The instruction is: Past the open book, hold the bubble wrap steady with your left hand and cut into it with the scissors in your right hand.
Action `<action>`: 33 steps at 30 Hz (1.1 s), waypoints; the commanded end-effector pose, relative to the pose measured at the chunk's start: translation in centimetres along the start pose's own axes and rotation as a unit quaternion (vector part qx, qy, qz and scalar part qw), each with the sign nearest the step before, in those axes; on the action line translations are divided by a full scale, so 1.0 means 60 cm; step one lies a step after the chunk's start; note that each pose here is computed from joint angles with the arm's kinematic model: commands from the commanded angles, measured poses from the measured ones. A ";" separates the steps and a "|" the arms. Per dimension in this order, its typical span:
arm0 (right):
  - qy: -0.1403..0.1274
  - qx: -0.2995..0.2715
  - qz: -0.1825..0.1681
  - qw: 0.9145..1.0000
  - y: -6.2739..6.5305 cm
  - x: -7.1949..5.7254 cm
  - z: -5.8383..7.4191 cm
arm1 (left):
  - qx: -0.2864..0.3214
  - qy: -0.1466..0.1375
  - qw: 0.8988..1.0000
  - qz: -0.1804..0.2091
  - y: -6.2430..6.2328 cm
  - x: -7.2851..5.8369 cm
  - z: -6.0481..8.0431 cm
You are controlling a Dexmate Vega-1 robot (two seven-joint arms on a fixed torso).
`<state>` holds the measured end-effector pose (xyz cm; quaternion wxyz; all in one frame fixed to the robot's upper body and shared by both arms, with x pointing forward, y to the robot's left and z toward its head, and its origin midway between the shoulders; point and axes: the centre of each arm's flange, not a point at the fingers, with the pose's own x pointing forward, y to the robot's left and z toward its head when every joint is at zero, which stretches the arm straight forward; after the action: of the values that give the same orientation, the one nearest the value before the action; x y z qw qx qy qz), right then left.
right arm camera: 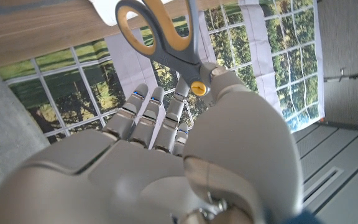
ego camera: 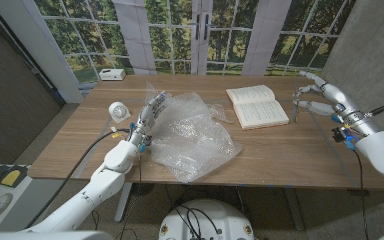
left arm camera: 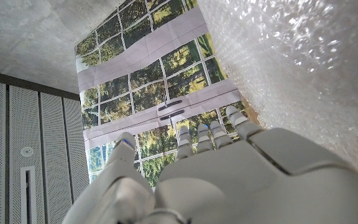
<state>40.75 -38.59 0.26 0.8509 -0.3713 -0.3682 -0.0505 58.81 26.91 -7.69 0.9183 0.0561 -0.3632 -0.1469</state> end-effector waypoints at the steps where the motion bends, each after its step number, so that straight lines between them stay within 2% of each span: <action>1: -0.020 0.130 0.007 0.991 0.016 0.015 0.002 | 0.016 -0.009 1.000 0.002 -0.004 -0.004 0.016; 13: -0.040 0.189 0.007 0.981 0.038 0.027 0.013 | 0.018 -0.013 1.000 -0.007 -0.013 -0.007 0.019; 21: -0.043 0.228 0.008 0.973 0.061 0.036 0.008 | 0.019 -0.017 1.000 -0.010 -0.014 -0.007 0.025; 33: -0.063 0.270 0.018 0.961 0.095 0.046 0.015 | 0.029 -0.022 0.999 -0.014 -0.018 -0.011 0.035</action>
<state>43.47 -34.73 -0.30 0.8950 -0.1721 -0.4062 0.0664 57.28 26.25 -7.09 0.9093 0.0759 -0.3806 -0.1499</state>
